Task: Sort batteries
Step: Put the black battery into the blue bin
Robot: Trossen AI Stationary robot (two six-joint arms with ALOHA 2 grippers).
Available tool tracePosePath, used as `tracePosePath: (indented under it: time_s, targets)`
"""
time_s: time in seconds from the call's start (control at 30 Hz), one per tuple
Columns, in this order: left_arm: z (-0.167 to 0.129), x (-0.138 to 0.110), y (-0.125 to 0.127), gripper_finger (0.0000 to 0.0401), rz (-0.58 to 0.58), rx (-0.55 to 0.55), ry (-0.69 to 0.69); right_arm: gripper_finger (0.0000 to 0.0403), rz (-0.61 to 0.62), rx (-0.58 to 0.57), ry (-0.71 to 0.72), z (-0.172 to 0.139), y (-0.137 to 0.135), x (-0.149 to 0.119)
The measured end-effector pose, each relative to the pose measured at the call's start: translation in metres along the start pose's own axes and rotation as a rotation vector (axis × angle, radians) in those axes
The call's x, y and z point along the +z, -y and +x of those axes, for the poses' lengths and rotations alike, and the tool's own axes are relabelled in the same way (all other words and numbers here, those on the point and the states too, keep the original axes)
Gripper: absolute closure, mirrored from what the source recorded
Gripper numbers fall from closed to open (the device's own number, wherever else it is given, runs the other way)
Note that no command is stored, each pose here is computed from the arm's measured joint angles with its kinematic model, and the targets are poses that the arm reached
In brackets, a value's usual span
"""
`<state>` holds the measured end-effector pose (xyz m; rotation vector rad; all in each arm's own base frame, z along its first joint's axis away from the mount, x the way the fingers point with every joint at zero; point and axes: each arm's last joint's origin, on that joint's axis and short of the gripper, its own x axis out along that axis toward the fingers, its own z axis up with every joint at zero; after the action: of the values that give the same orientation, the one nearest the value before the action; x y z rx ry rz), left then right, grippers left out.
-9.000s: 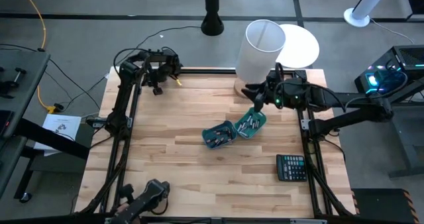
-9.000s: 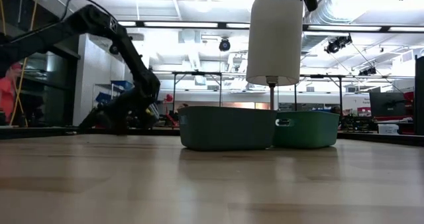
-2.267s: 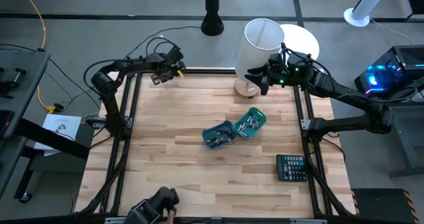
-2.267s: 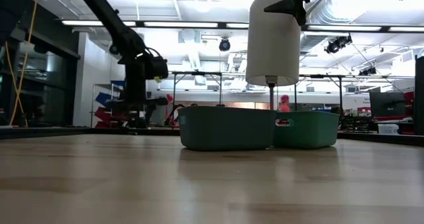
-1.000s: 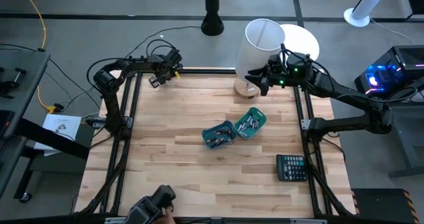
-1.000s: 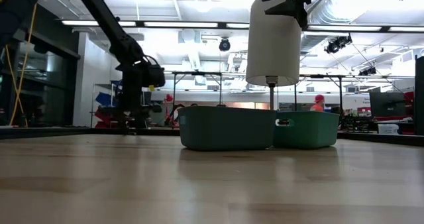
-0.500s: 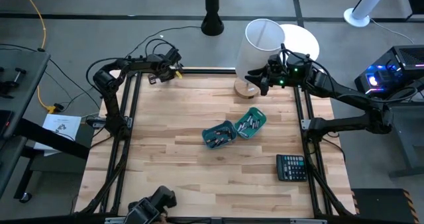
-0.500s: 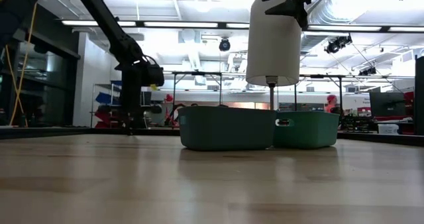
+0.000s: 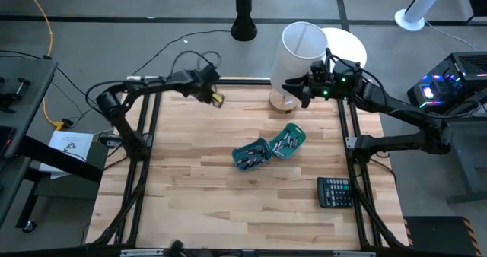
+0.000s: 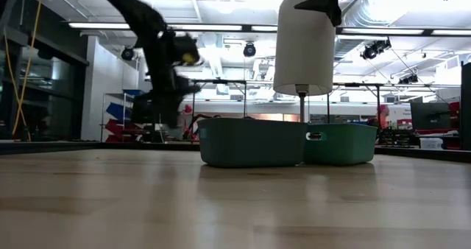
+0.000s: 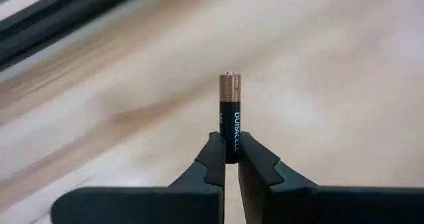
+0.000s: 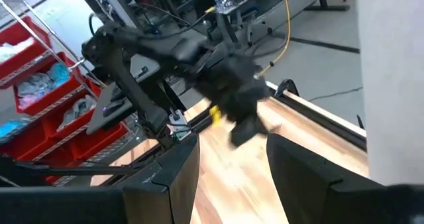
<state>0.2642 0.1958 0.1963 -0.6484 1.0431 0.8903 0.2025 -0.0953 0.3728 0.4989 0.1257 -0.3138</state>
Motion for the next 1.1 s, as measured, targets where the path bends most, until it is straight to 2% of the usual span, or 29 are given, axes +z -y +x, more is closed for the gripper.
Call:
tracePosePath:
  time_s: [0.17,0.27,0.4,0.47,0.57,0.77,1.1]
  targets:
    - [-0.022,-0.027,0.067,0.0396,0.431,-0.186,0.08,0.0231,-0.033,0.012,0.041,-0.012,-0.004,0.004]
    - [-0.033,-0.045,0.104,0.0396,0.697,-0.291,0.173,0.0231,-0.04,0.008,0.062,-0.018,-0.006,0.006]
    - [-0.046,-0.069,0.142,0.0395,0.981,-0.374,0.31,0.0231,-0.04,0.007,0.065,-0.019,-0.006,0.007]
    - [-0.052,-0.077,0.155,0.0393,1.076,-0.404,0.38,0.0231,-0.04,0.007,0.066,-0.019,-0.006,0.007]
    - [-0.057,-0.086,0.165,0.0392,1.124,-0.431,0.414,0.0231,-0.031,0.008,0.065,-0.019,-0.006,0.007]
    - [-0.064,-0.1,0.176,0.0385,1.052,-0.524,0.375,0.0231,-0.044,0.048,0.046,-0.019,-0.007,0.006]
    - [-0.075,-0.111,0.191,0.032,0.927,-0.604,0.43,0.0231,-0.122,0.108,0.022,-0.019,-0.009,0.005]
